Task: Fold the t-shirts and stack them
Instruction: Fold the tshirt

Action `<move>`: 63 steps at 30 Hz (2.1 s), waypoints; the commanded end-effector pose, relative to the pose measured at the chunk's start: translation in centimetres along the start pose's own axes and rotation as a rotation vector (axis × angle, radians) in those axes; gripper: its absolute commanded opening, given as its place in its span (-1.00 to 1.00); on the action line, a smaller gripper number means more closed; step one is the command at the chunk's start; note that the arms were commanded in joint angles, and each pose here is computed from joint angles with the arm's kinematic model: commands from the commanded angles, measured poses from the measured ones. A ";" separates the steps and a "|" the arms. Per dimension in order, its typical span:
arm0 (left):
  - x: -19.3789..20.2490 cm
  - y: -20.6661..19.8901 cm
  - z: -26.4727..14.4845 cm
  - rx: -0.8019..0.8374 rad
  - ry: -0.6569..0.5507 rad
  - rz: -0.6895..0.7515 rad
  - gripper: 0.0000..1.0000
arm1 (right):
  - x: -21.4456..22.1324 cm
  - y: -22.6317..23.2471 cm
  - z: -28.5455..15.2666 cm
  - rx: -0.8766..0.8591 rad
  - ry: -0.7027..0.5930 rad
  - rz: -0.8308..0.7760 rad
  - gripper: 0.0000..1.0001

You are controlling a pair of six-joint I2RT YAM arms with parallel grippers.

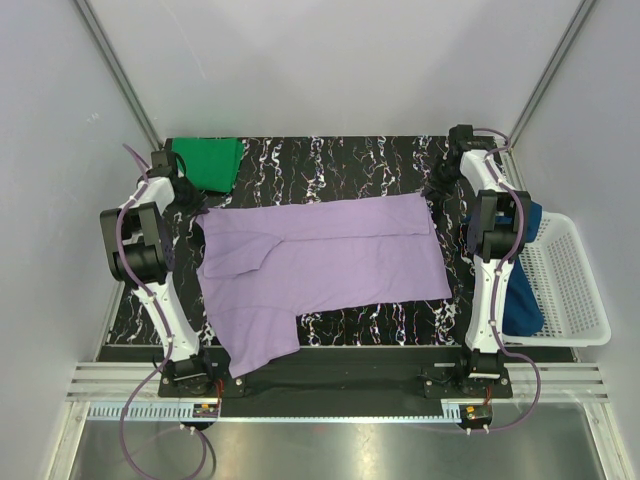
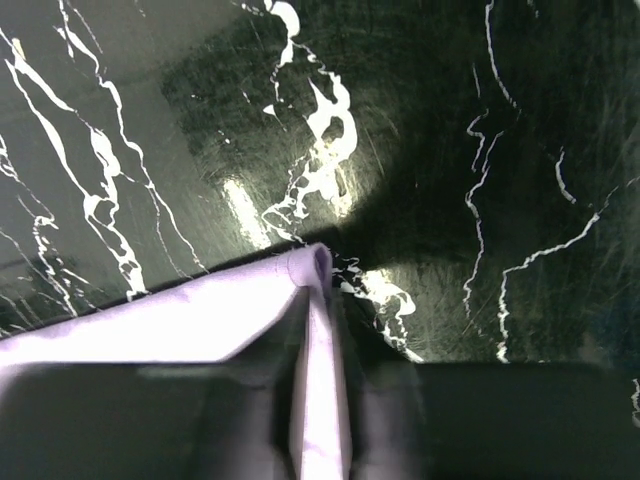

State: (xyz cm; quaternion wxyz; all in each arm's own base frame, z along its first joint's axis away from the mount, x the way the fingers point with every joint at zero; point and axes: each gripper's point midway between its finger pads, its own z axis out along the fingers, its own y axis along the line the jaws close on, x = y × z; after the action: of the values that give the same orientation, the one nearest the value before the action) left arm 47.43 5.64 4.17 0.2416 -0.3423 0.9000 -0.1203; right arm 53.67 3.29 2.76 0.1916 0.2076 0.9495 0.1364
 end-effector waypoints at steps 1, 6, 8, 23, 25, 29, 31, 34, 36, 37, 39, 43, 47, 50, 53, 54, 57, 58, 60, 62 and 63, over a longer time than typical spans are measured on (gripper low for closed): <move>-0.6 -0.8 -0.1 0.028 -0.014 0.018 -0.95 | -2.7 1.4 -1.7 -0.021 -0.095 -0.020 -0.52; -0.5 -0.7 0.0 0.027 -0.009 0.022 -0.95 | -2.4 1.4 -1.8 -0.024 -0.083 -0.022 -0.49; -0.6 -0.8 0.1 0.029 -0.008 0.020 -0.95 | -2.4 1.6 -1.9 -0.031 -0.088 -0.025 -0.52; -0.2 -0.5 0.6 0.019 0.012 0.009 -1.00 | -3.8 1.7 -1.1 -0.024 -0.119 -0.001 -1.00; -0.1 -0.4 0.7 0.017 0.015 0.007 -1.00 | -4.3 1.9 -1.6 -0.022 -0.145 0.013 -1.00; -0.3 -0.3 0.6 0.010 0.007 0.007 -1.00 | -5.6 2.4 -2.5 -0.037 -0.217 0.025 -1.00; -0.2 -0.3 0.6 0.004 0.009 0.008 -1.00 | -5.8 2.5 -2.6 -0.046 -0.226 0.037 -1.00; -0.2 -0.1 0.5 -0.003 0.004 0.005 -1.00 | -6.2 3.0 -2.5 -0.068 -0.239 0.043 -1.00; 0.0 0.0 0.5 -0.003 0.009 0.004 -1.00 | -6.2 3.1 -2.6 -0.073 -0.245 0.043 -1.00; 0.0 0.0 0.5 -0.002 0.010 0.003 -1.00 | -6.0 2.9 -2.6 -0.069 -0.238 0.044 -1.00; 0.1 -0.1 0.4 0.004 0.012 0.004 -1.00 | -6.1 2.6 -2.9 -0.047 -0.231 0.033 -0.94; 0.0 -0.2 0.5 0.007 0.010 0.000 -1.00 | -4.4 2.0 -3.3 -0.022 -0.175 0.026 -0.53; 0.2 -0.2 0.8 0.011 0.018 -0.002 -1.00 | -3.4 1.6 -3.8 -0.020 -0.166 0.016 -0.45; -0.2 -0.1 0.6 0.010 0.011 -0.002 -1.00 | -2.1 1.5 -3.3 -0.024 -0.107 0.007 -0.43; -0.2 -0.1 0.7 0.012 0.016 -0.005 -1.00 | -1.4 1.3 -3.0 -0.031 -0.093 0.014 -0.43; -0.1 -0.1 0.7 0.013 0.018 -0.006 -1.00 | -0.8 1.0 -2.7 -0.027 -0.080 0.023 -0.44; 0.0 0.0 0.7 0.011 0.020 -0.006 -1.00 | -0.8 1.2 -2.7 -0.035 -0.085 0.027 -0.46; 0.0 0.1 0.8 0.010 0.022 -0.006 -1.00 | -0.7 1.1 -2.7 -0.032 -0.080 0.025 -0.46; 0.0 0.0 0.8 0.011 0.020 -0.006 -1.00 | -0.4 1.0 -2.7 -0.030 -0.072 0.022 -0.47; 0.0 0.1 0.9 0.010 0.022 -0.006 -1.00 | -0.5 1.0 -2.8 -0.033 -0.075 0.023 -0.48; 0.0 0.1 0.9 0.010 0.020 -0.008 -1.00 | -0.5 1.2 -2.8 -0.036 -0.077 0.021 -0.51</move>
State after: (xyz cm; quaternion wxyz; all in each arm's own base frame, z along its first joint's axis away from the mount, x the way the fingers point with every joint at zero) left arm 46.81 5.36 2.86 0.2185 -0.3458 0.9045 -0.1209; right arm 52.71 3.21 1.97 0.1935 0.2332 0.9436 0.1335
